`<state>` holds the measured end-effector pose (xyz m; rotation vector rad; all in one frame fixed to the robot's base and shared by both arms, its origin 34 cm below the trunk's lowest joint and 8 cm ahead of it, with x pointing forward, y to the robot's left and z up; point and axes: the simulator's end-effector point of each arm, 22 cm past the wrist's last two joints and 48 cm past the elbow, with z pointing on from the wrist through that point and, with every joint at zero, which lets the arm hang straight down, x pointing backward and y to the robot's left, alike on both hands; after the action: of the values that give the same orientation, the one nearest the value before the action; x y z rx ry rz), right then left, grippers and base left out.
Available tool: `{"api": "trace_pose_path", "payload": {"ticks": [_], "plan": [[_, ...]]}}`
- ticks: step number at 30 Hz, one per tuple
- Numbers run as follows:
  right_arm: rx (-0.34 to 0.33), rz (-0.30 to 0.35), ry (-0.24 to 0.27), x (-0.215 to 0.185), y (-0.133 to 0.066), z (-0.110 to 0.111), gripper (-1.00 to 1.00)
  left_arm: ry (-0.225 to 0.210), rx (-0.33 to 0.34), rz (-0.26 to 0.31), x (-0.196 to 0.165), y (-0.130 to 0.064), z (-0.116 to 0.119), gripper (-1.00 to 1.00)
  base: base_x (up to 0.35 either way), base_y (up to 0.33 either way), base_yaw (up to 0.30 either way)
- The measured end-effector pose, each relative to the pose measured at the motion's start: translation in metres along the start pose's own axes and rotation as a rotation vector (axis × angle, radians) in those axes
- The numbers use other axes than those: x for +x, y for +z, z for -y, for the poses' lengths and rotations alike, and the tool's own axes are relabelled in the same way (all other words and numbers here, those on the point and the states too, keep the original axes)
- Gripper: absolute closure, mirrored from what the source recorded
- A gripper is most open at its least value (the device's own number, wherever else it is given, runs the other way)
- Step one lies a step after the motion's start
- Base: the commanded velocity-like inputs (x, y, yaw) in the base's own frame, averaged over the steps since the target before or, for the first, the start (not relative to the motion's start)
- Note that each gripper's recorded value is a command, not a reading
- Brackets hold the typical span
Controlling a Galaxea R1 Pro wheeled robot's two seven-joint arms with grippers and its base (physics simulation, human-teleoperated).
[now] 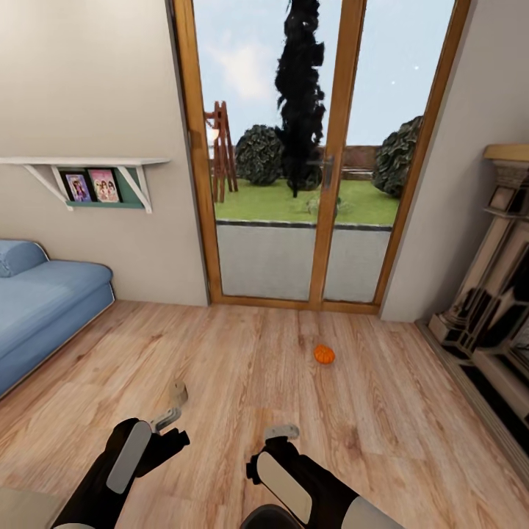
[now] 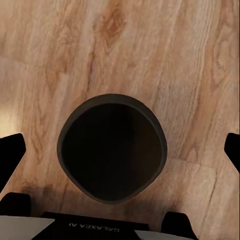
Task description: Place each of the two pumpkins and all three candles from the living room inside a cabinet in the living room (use any cabinet), then make sure every cabinet is closed, and position the cauldron so it is next to a table in the living room.
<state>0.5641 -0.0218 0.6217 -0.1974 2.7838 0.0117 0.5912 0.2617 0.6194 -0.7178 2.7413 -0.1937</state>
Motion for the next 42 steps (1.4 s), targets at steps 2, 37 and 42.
{"api": "trace_pose_path", "payload": {"ticks": [2, 37, 42], "plan": [[0.007, -0.004, 0.001, 0.003, 0.004, 0.002, -1.00, 0.000, -0.001, -0.001, 0.002, 0.004, -0.001, -1.00, 0.000, 0.000, 0.000], [0.087, -0.065, 0.136, 0.033, 0.075, 0.044, -1.00, 0.298, -0.081, -0.005, 0.068, 0.074, 0.028, -1.00, 0.000, 0.000, 0.000], [0.087, -0.065, 0.137, 0.038, 0.084, 0.043, -1.00, 0.318, -0.098, 0.001, 0.072, 0.083, 0.025, -1.00, 0.000, 0.000, 0.000]]}}
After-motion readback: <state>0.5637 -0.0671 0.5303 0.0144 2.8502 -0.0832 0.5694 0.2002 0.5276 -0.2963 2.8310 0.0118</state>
